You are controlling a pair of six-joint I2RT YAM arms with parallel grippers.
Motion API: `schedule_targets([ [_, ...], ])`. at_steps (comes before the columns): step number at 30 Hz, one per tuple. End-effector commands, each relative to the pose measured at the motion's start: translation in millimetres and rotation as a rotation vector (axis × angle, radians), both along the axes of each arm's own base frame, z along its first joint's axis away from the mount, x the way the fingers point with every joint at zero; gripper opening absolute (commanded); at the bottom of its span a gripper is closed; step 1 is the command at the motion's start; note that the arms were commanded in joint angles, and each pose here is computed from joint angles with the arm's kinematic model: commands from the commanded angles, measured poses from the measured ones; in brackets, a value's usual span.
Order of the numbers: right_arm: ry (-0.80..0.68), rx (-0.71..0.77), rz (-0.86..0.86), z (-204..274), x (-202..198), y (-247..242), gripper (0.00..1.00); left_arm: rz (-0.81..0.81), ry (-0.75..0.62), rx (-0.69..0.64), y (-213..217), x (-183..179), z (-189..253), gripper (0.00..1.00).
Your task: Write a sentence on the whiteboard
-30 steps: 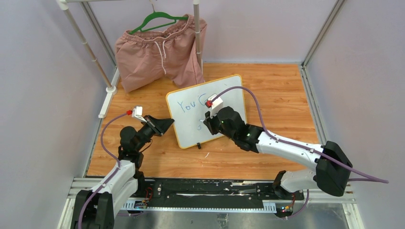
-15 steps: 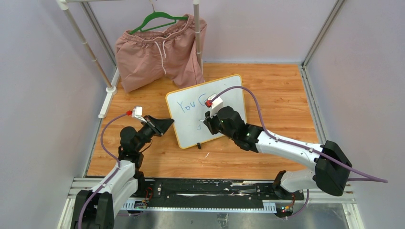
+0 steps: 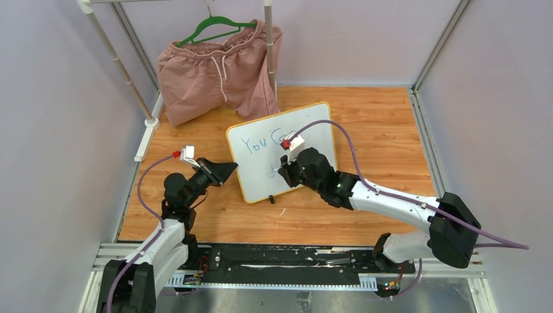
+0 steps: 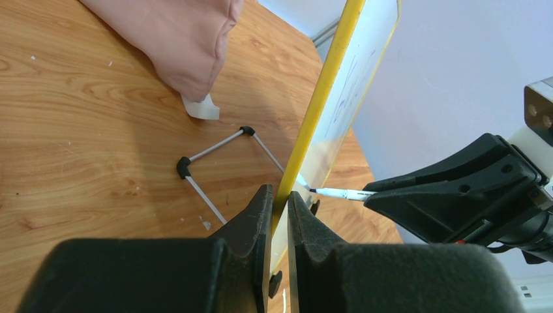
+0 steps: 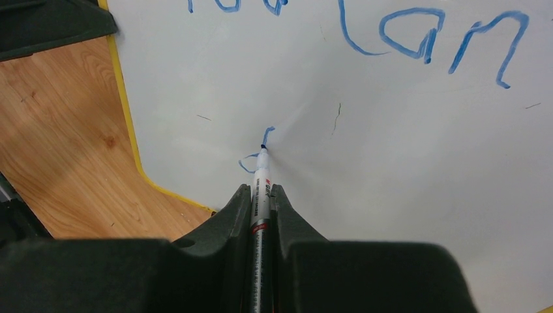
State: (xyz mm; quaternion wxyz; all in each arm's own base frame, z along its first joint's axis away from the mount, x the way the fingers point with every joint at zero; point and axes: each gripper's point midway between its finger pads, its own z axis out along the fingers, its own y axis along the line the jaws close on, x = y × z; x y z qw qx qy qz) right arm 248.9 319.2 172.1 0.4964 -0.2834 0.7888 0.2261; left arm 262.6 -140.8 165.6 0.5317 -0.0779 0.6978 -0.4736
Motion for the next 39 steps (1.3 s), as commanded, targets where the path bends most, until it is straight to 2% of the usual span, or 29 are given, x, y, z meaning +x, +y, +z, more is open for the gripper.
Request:
schedule_targets([
  [1,0.015,0.005,-0.015,-4,-1,-7,0.0,-0.012,-0.054,-0.018,-2,-2,14,0.0],
  [22,0.047,0.013,-0.013,-13,-11,-14,0.0,-0.013,-0.05,-0.016,-2,-2,13,0.0],
  [29,-0.013,0.105,-0.03,22,-11,-18,0.0,-0.013,-0.054,-0.016,-2,-2,14,0.0],
  [34,-0.108,0.132,-0.106,27,2,-31,0.0,-0.014,-0.056,-0.017,-2,-2,14,0.0],
  [39,-0.158,0.155,-0.085,30,2,-30,0.0,-0.015,-0.054,-0.016,-2,-2,14,0.0],
])
